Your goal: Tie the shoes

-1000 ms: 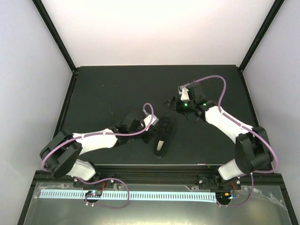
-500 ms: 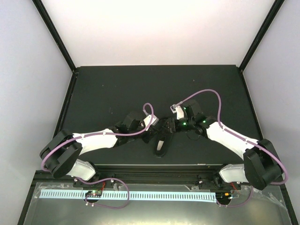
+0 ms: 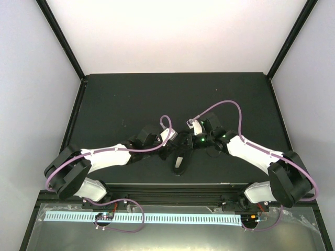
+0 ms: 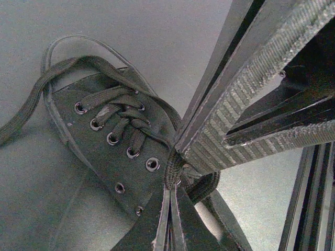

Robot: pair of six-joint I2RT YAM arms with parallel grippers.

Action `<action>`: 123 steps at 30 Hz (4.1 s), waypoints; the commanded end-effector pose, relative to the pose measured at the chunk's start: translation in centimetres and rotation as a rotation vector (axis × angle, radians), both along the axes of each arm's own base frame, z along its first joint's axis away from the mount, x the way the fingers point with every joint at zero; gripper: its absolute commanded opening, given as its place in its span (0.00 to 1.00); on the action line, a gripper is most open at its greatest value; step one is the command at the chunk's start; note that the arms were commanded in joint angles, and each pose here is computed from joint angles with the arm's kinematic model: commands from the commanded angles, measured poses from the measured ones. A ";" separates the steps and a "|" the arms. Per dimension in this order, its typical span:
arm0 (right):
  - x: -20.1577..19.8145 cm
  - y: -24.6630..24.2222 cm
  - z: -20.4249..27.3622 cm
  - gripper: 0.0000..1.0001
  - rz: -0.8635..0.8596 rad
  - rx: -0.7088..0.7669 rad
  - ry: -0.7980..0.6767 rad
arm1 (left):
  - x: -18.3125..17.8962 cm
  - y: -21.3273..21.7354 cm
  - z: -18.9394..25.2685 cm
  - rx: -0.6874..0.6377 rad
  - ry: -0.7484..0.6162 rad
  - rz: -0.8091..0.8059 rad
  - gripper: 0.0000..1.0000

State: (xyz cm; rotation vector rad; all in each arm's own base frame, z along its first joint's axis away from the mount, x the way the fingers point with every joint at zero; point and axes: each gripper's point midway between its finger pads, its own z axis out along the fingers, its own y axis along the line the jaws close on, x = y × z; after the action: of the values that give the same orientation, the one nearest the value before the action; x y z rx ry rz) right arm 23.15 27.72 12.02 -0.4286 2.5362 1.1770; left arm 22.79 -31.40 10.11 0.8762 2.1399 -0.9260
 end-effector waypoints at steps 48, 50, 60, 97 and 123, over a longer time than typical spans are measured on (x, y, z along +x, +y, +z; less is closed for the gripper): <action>-0.1 0.5 0.0 0.02 0.007 0.033 -0.019 | 10.1 4.3 -5.9 0.519 0.170 0.076 0.74; -0.2 0.5 0.0 0.02 0.007 0.033 -0.021 | 10.2 4.4 -5.4 0.512 0.177 0.099 0.71; -0.4 0.3 0.0 0.02 0.006 0.029 -0.018 | 9.7 -0.3 2.9 0.235 0.169 -0.014 0.68; -0.9 -0.2 0.0 0.02 0.005 0.027 -0.024 | 10.8 -3.2 -4.0 0.304 0.317 0.009 0.37; -0.8 -0.5 0.0 0.02 -0.010 0.013 -0.029 | 9.7 -0.7 2.4 0.222 0.158 0.100 0.02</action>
State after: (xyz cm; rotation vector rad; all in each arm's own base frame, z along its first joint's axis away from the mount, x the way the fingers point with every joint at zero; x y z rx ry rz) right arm 22.54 27.31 11.38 -0.4179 2.5253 1.1781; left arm 32.78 -32.66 11.13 0.8344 2.4733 -0.7573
